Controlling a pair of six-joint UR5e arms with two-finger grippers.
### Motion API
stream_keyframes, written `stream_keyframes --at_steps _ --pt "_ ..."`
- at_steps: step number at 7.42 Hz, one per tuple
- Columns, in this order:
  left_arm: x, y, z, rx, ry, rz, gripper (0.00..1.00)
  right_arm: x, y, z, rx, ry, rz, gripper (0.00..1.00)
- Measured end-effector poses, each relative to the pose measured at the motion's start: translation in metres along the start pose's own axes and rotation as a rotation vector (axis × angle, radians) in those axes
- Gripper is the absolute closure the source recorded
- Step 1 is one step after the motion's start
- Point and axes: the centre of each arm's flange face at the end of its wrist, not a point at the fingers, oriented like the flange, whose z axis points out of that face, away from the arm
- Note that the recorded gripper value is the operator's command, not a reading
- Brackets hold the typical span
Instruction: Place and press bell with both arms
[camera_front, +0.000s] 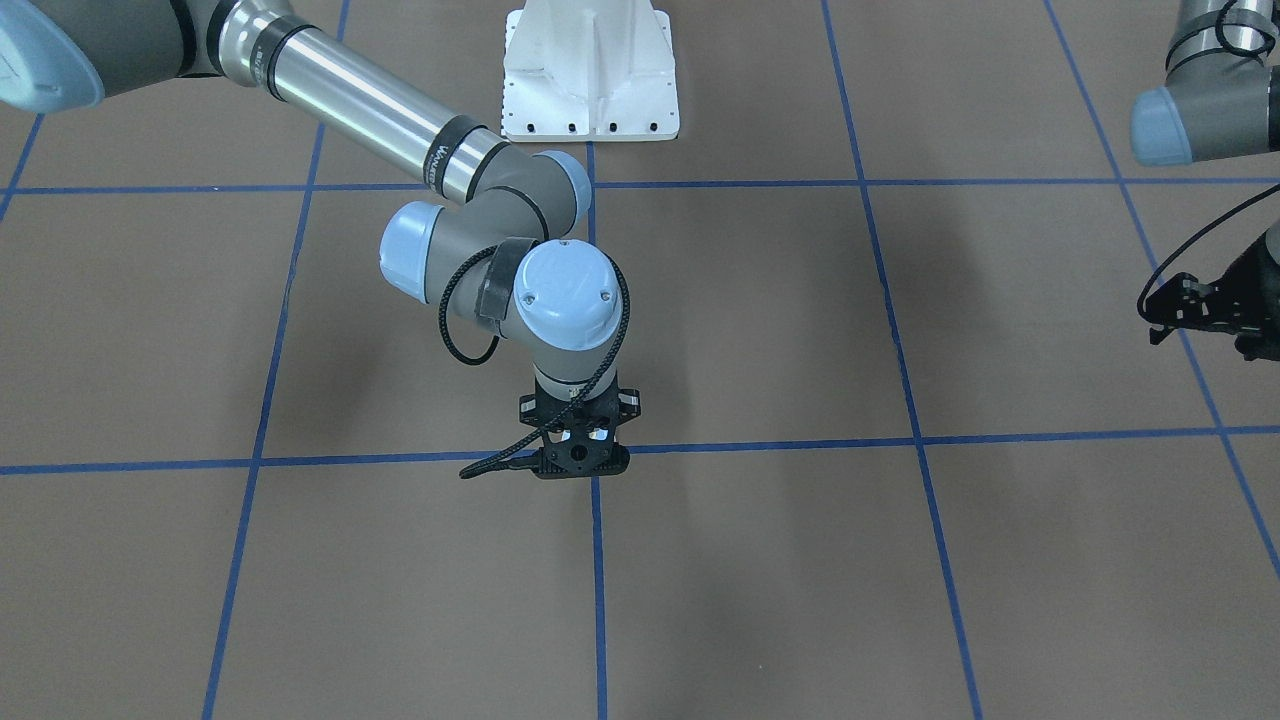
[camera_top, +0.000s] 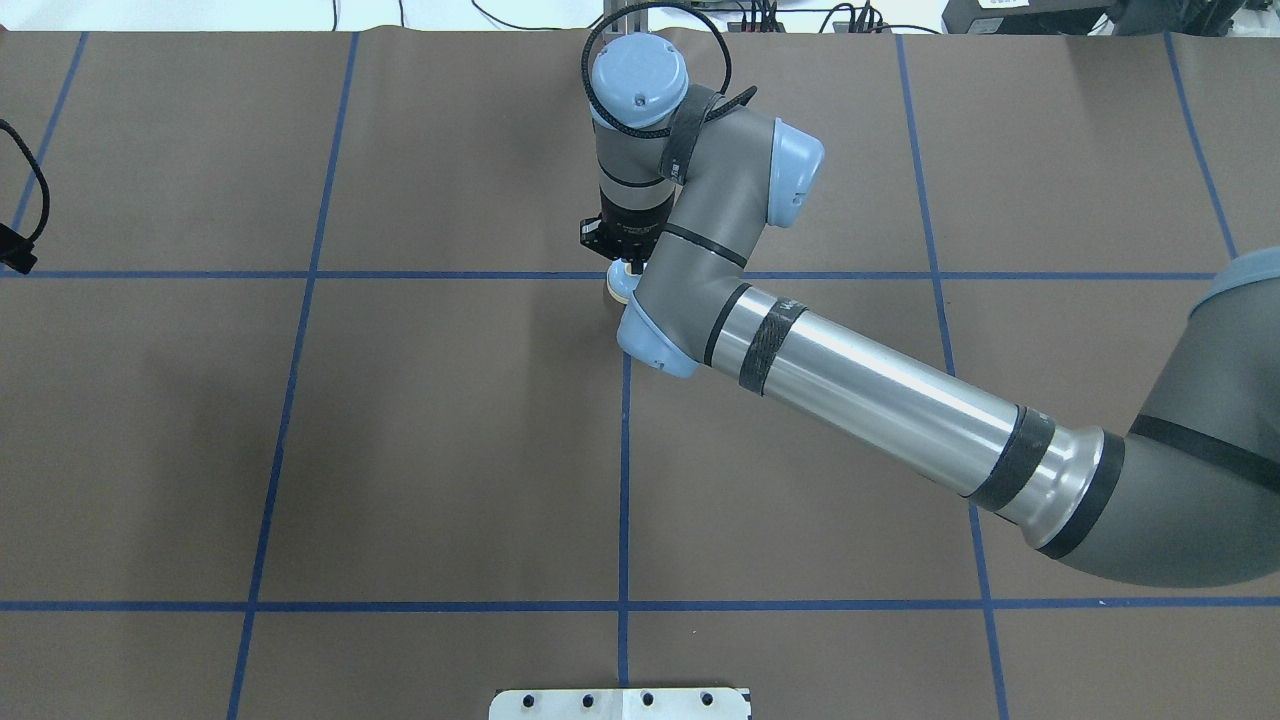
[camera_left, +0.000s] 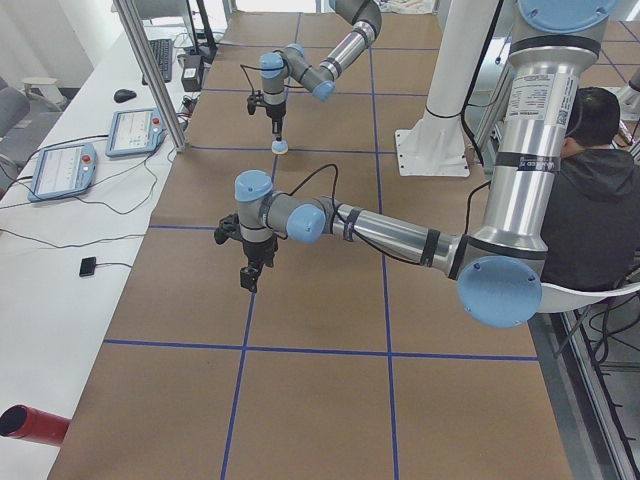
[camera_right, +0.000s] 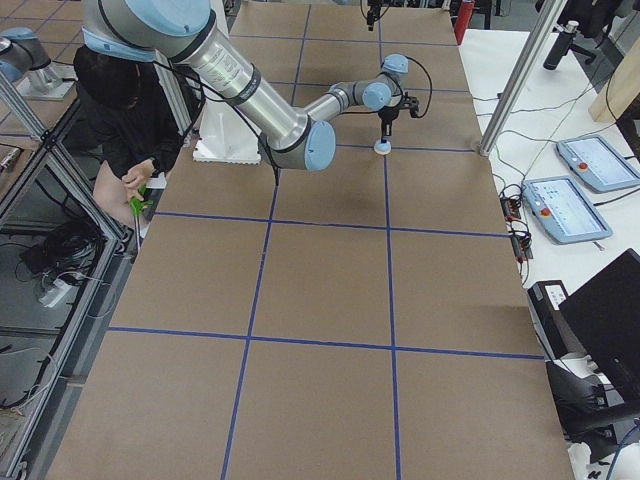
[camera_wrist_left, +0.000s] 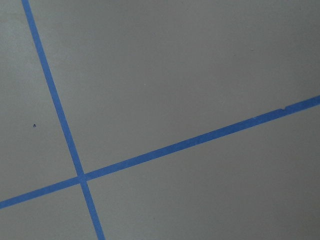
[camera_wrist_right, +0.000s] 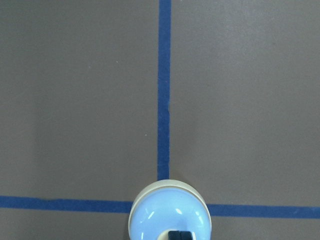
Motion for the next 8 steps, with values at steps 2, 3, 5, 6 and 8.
stream_keyframes --at_steps 2,3,5,6,8 --pt "0.000 0.000 0.000 0.000 0.000 0.000 0.00 -0.005 -0.001 -0.007 0.006 -0.008 -0.003 1.00" --pt "0.000 0.000 -0.001 0.001 0.001 0.000 0.00 -0.009 -0.007 -0.023 0.021 -0.026 -0.005 0.69" --pt "-0.003 0.001 -0.003 0.005 0.000 -0.006 0.00 -0.008 -0.013 -0.065 0.035 -0.070 0.000 0.01" --pt "-0.006 0.002 -0.005 0.006 0.001 -0.011 0.00 0.006 -0.016 -0.090 0.038 -0.070 0.017 0.00" --pt "-0.033 0.017 -0.013 0.009 0.037 0.000 0.00 0.074 -0.024 -0.124 0.053 -0.050 0.037 0.00"
